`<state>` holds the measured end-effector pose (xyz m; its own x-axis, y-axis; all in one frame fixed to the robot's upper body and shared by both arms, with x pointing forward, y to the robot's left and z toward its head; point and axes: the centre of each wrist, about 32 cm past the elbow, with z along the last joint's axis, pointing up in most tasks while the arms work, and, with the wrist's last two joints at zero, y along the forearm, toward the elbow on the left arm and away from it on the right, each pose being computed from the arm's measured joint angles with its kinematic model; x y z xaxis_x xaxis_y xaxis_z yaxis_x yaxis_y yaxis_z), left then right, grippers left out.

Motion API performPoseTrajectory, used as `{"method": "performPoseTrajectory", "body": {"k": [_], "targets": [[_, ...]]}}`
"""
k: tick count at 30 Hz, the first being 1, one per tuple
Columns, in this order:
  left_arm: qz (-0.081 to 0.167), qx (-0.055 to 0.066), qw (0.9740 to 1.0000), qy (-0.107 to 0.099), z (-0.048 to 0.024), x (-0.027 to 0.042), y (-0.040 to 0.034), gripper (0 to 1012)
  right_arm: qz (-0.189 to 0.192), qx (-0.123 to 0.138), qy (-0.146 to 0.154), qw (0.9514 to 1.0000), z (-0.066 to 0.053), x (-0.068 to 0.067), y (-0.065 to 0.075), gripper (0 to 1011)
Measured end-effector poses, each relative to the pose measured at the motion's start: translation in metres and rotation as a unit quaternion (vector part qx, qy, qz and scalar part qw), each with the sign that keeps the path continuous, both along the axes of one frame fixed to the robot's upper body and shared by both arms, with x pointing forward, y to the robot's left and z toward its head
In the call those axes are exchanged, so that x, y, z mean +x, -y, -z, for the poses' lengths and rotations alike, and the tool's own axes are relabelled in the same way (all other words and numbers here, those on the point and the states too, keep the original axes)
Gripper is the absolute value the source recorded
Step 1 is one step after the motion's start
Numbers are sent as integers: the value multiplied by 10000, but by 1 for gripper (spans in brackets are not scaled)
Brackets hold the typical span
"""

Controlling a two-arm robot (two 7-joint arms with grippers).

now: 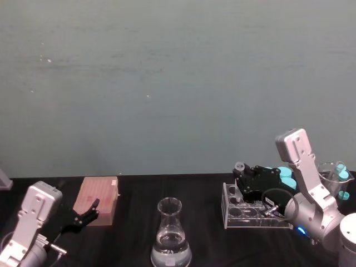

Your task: Pour the liquid from the test tube into the beaker using one hand.

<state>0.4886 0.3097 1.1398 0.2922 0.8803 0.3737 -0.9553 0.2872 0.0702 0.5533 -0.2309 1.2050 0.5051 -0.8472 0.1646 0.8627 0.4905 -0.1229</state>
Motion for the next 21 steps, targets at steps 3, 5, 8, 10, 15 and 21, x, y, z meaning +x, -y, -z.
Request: {"method": "performPoseTrajectory", "body": {"k": [3, 5, 8, 10, 15, 21], "targets": [[0, 0, 10000, 0, 0, 0, 0, 1000, -6, 15, -22, 10000, 17, 16, -1, 194], [0, 0, 10000, 0, 0, 0, 0, 1000, -5, 20, -36, 10000, 26, 24, 1, 194], [0, 0, 10000, 0, 0, 0, 0, 1000, 2, 29, -75, 10000, 52, 40, 5, 194], [0, 1, 10000, 0, 0, 0, 0, 1000, 11, 32, -95, 9999, 67, 48, 10, 194], [0, 1, 10000, 0, 0, 0, 0, 1000, 28, 39, -133, 9999, 94, 60, 18, 194], [0, 1, 10000, 0, 0, 0, 0, 1000, 43, 66, -182, 9998, 115, 74, 25, 194]]}}
